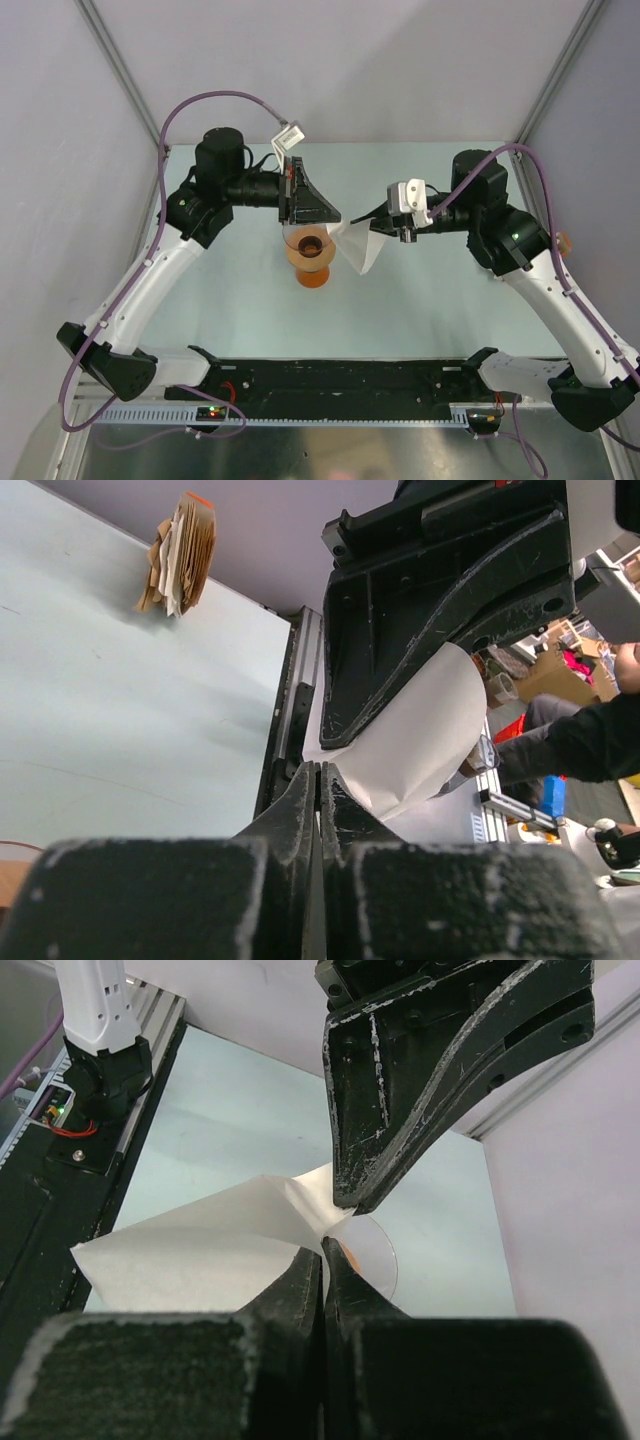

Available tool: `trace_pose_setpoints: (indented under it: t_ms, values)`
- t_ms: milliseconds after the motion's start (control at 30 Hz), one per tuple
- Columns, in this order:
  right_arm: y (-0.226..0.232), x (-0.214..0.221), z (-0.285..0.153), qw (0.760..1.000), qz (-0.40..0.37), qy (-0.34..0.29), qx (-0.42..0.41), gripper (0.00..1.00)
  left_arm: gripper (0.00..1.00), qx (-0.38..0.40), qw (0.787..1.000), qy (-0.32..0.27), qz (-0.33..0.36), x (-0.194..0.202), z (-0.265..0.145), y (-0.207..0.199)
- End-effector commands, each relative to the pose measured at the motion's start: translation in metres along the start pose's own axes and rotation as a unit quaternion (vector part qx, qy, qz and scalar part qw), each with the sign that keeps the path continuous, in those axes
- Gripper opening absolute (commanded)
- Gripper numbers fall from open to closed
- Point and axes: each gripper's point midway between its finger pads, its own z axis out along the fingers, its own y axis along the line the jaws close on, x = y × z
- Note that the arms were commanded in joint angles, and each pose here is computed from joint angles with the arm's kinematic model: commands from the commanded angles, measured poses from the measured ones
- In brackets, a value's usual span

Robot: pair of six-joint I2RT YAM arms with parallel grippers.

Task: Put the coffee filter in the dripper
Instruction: Place the coffee filter in the coffee dripper.

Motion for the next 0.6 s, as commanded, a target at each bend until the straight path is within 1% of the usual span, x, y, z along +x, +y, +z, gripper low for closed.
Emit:
trace_pose_setpoints:
  t_ms: [0, 33, 133, 233, 300, 367, 400, 433, 500, 567]
  values:
    - [-0.009, -0.019, -0.002, 1.000, -0.025, -0.013, 0.014, 0.02, 0.01, 0.016, 0.999, -0.006, 0.037, -0.009, -0.003, -0.014]
    - [-0.010, -0.019, -0.003, 0.999, -0.025, -0.012, 0.016, 0.05, 0.00, 0.014, 0.999, -0.008, 0.038, -0.010, -0.004, -0.014]
    - [-0.015, -0.017, -0.006, 0.999, -0.019, -0.005, 0.032, 0.23, 0.00, 0.003, 0.999, -0.016, 0.033, -0.015, -0.007, -0.009]
    - [-0.024, -0.017, -0.013, 0.998, -0.006, -0.003, 0.057, 0.37, 0.00, -0.006, 0.999, -0.028, 0.024, -0.023, -0.011, -0.005]
    - [-0.031, -0.018, -0.017, 0.997, 0.005, -0.003, 0.075, 0.49, 0.00, -0.007, 0.999, -0.039, 0.020, -0.030, -0.013, -0.004]
    - [-0.038, -0.018, -0.021, 0.996, 0.015, -0.004, 0.093, 0.62, 0.00, -0.006, 0.999, -0.048, 0.017, -0.035, -0.014, -0.003]
    - [-0.041, -0.019, -0.023, 0.995, 0.019, -0.004, 0.100, 0.73, 0.00, -0.005, 0.999, -0.052, 0.015, -0.037, -0.014, -0.004]
    - [-0.044, -0.018, -0.025, 0.994, 0.022, -0.002, 0.111, 0.82, 0.00, -0.007, 0.998, -0.057, 0.011, -0.040, -0.015, -0.001]
    - [-0.050, -0.016, -0.030, 0.991, 0.033, 0.002, 0.129, 0.89, 0.00, -0.009, 0.997, -0.071, -0.003, -0.047, -0.017, 0.004]
    - [-0.054, -0.014, -0.037, 0.988, 0.044, 0.005, 0.148, 0.93, 0.00, -0.005, 0.995, -0.098, -0.027, -0.059, -0.021, 0.007]
